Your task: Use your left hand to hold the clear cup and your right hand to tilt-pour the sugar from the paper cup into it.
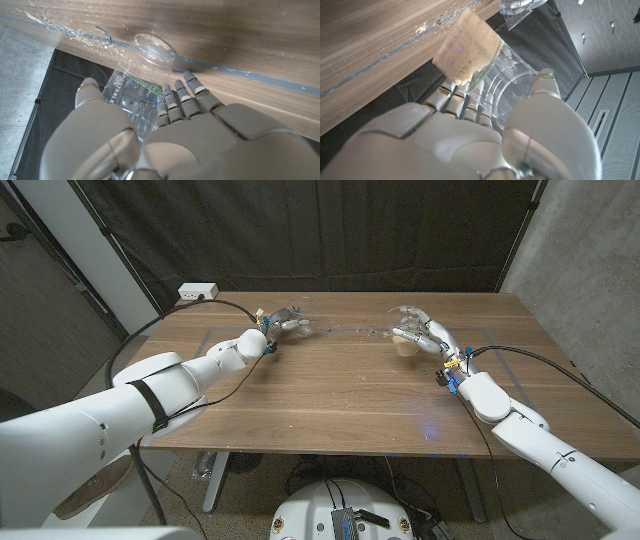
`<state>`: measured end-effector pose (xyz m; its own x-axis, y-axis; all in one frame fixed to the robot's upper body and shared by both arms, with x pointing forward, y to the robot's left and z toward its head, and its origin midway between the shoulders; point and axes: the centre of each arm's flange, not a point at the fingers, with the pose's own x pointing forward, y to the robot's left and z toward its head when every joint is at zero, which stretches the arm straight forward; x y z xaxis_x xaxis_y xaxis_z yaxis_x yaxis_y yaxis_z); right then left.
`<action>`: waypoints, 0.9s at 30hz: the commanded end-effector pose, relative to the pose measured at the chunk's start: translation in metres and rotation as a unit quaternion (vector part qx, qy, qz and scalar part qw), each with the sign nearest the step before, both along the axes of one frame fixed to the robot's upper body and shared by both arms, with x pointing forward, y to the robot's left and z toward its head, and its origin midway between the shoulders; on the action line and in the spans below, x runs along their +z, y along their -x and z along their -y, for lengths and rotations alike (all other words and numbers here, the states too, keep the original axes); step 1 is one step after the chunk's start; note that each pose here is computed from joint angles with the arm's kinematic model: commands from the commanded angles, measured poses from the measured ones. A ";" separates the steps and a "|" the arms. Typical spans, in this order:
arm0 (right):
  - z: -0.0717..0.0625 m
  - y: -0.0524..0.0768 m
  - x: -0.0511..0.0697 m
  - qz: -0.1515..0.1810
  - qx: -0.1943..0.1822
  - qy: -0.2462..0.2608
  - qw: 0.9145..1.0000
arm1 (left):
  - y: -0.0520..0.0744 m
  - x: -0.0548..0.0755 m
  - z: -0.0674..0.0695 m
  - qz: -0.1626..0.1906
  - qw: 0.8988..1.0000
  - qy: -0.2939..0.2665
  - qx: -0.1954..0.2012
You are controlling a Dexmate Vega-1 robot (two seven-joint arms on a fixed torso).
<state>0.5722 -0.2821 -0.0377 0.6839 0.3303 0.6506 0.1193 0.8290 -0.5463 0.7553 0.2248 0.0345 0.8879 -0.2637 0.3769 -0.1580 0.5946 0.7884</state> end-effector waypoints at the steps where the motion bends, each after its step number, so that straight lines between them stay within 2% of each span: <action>1: 0.004 0.001 -0.006 -0.001 -0.005 -0.008 1.000 | 0.003 0.005 0.014 0.010 1.000 0.014 -0.022; 8: 0.005 0.001 -0.010 -0.003 -0.005 -0.011 1.000 | 0.015 0.006 0.017 0.057 0.997 0.016 -0.054; 12: 0.006 0.001 -0.011 -0.002 -0.006 -0.011 1.000 | 0.018 0.005 0.018 0.067 0.995 0.024 -0.064; 23: 0.009 0.002 -0.017 -0.007 -0.008 -0.008 1.000 | 0.017 -0.018 0.022 0.047 0.992 0.095 -0.068; 27: 0.009 0.002 -0.018 -0.004 -0.008 -0.006 1.000 | 0.018 -0.026 0.024 0.039 0.987 0.134 -0.078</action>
<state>0.5705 -0.2887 -0.0517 0.6933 0.3096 0.6507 0.1245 0.8380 -0.5313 0.7395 0.2051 0.0270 0.8077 -0.3146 0.4987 -0.1522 0.7059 0.6918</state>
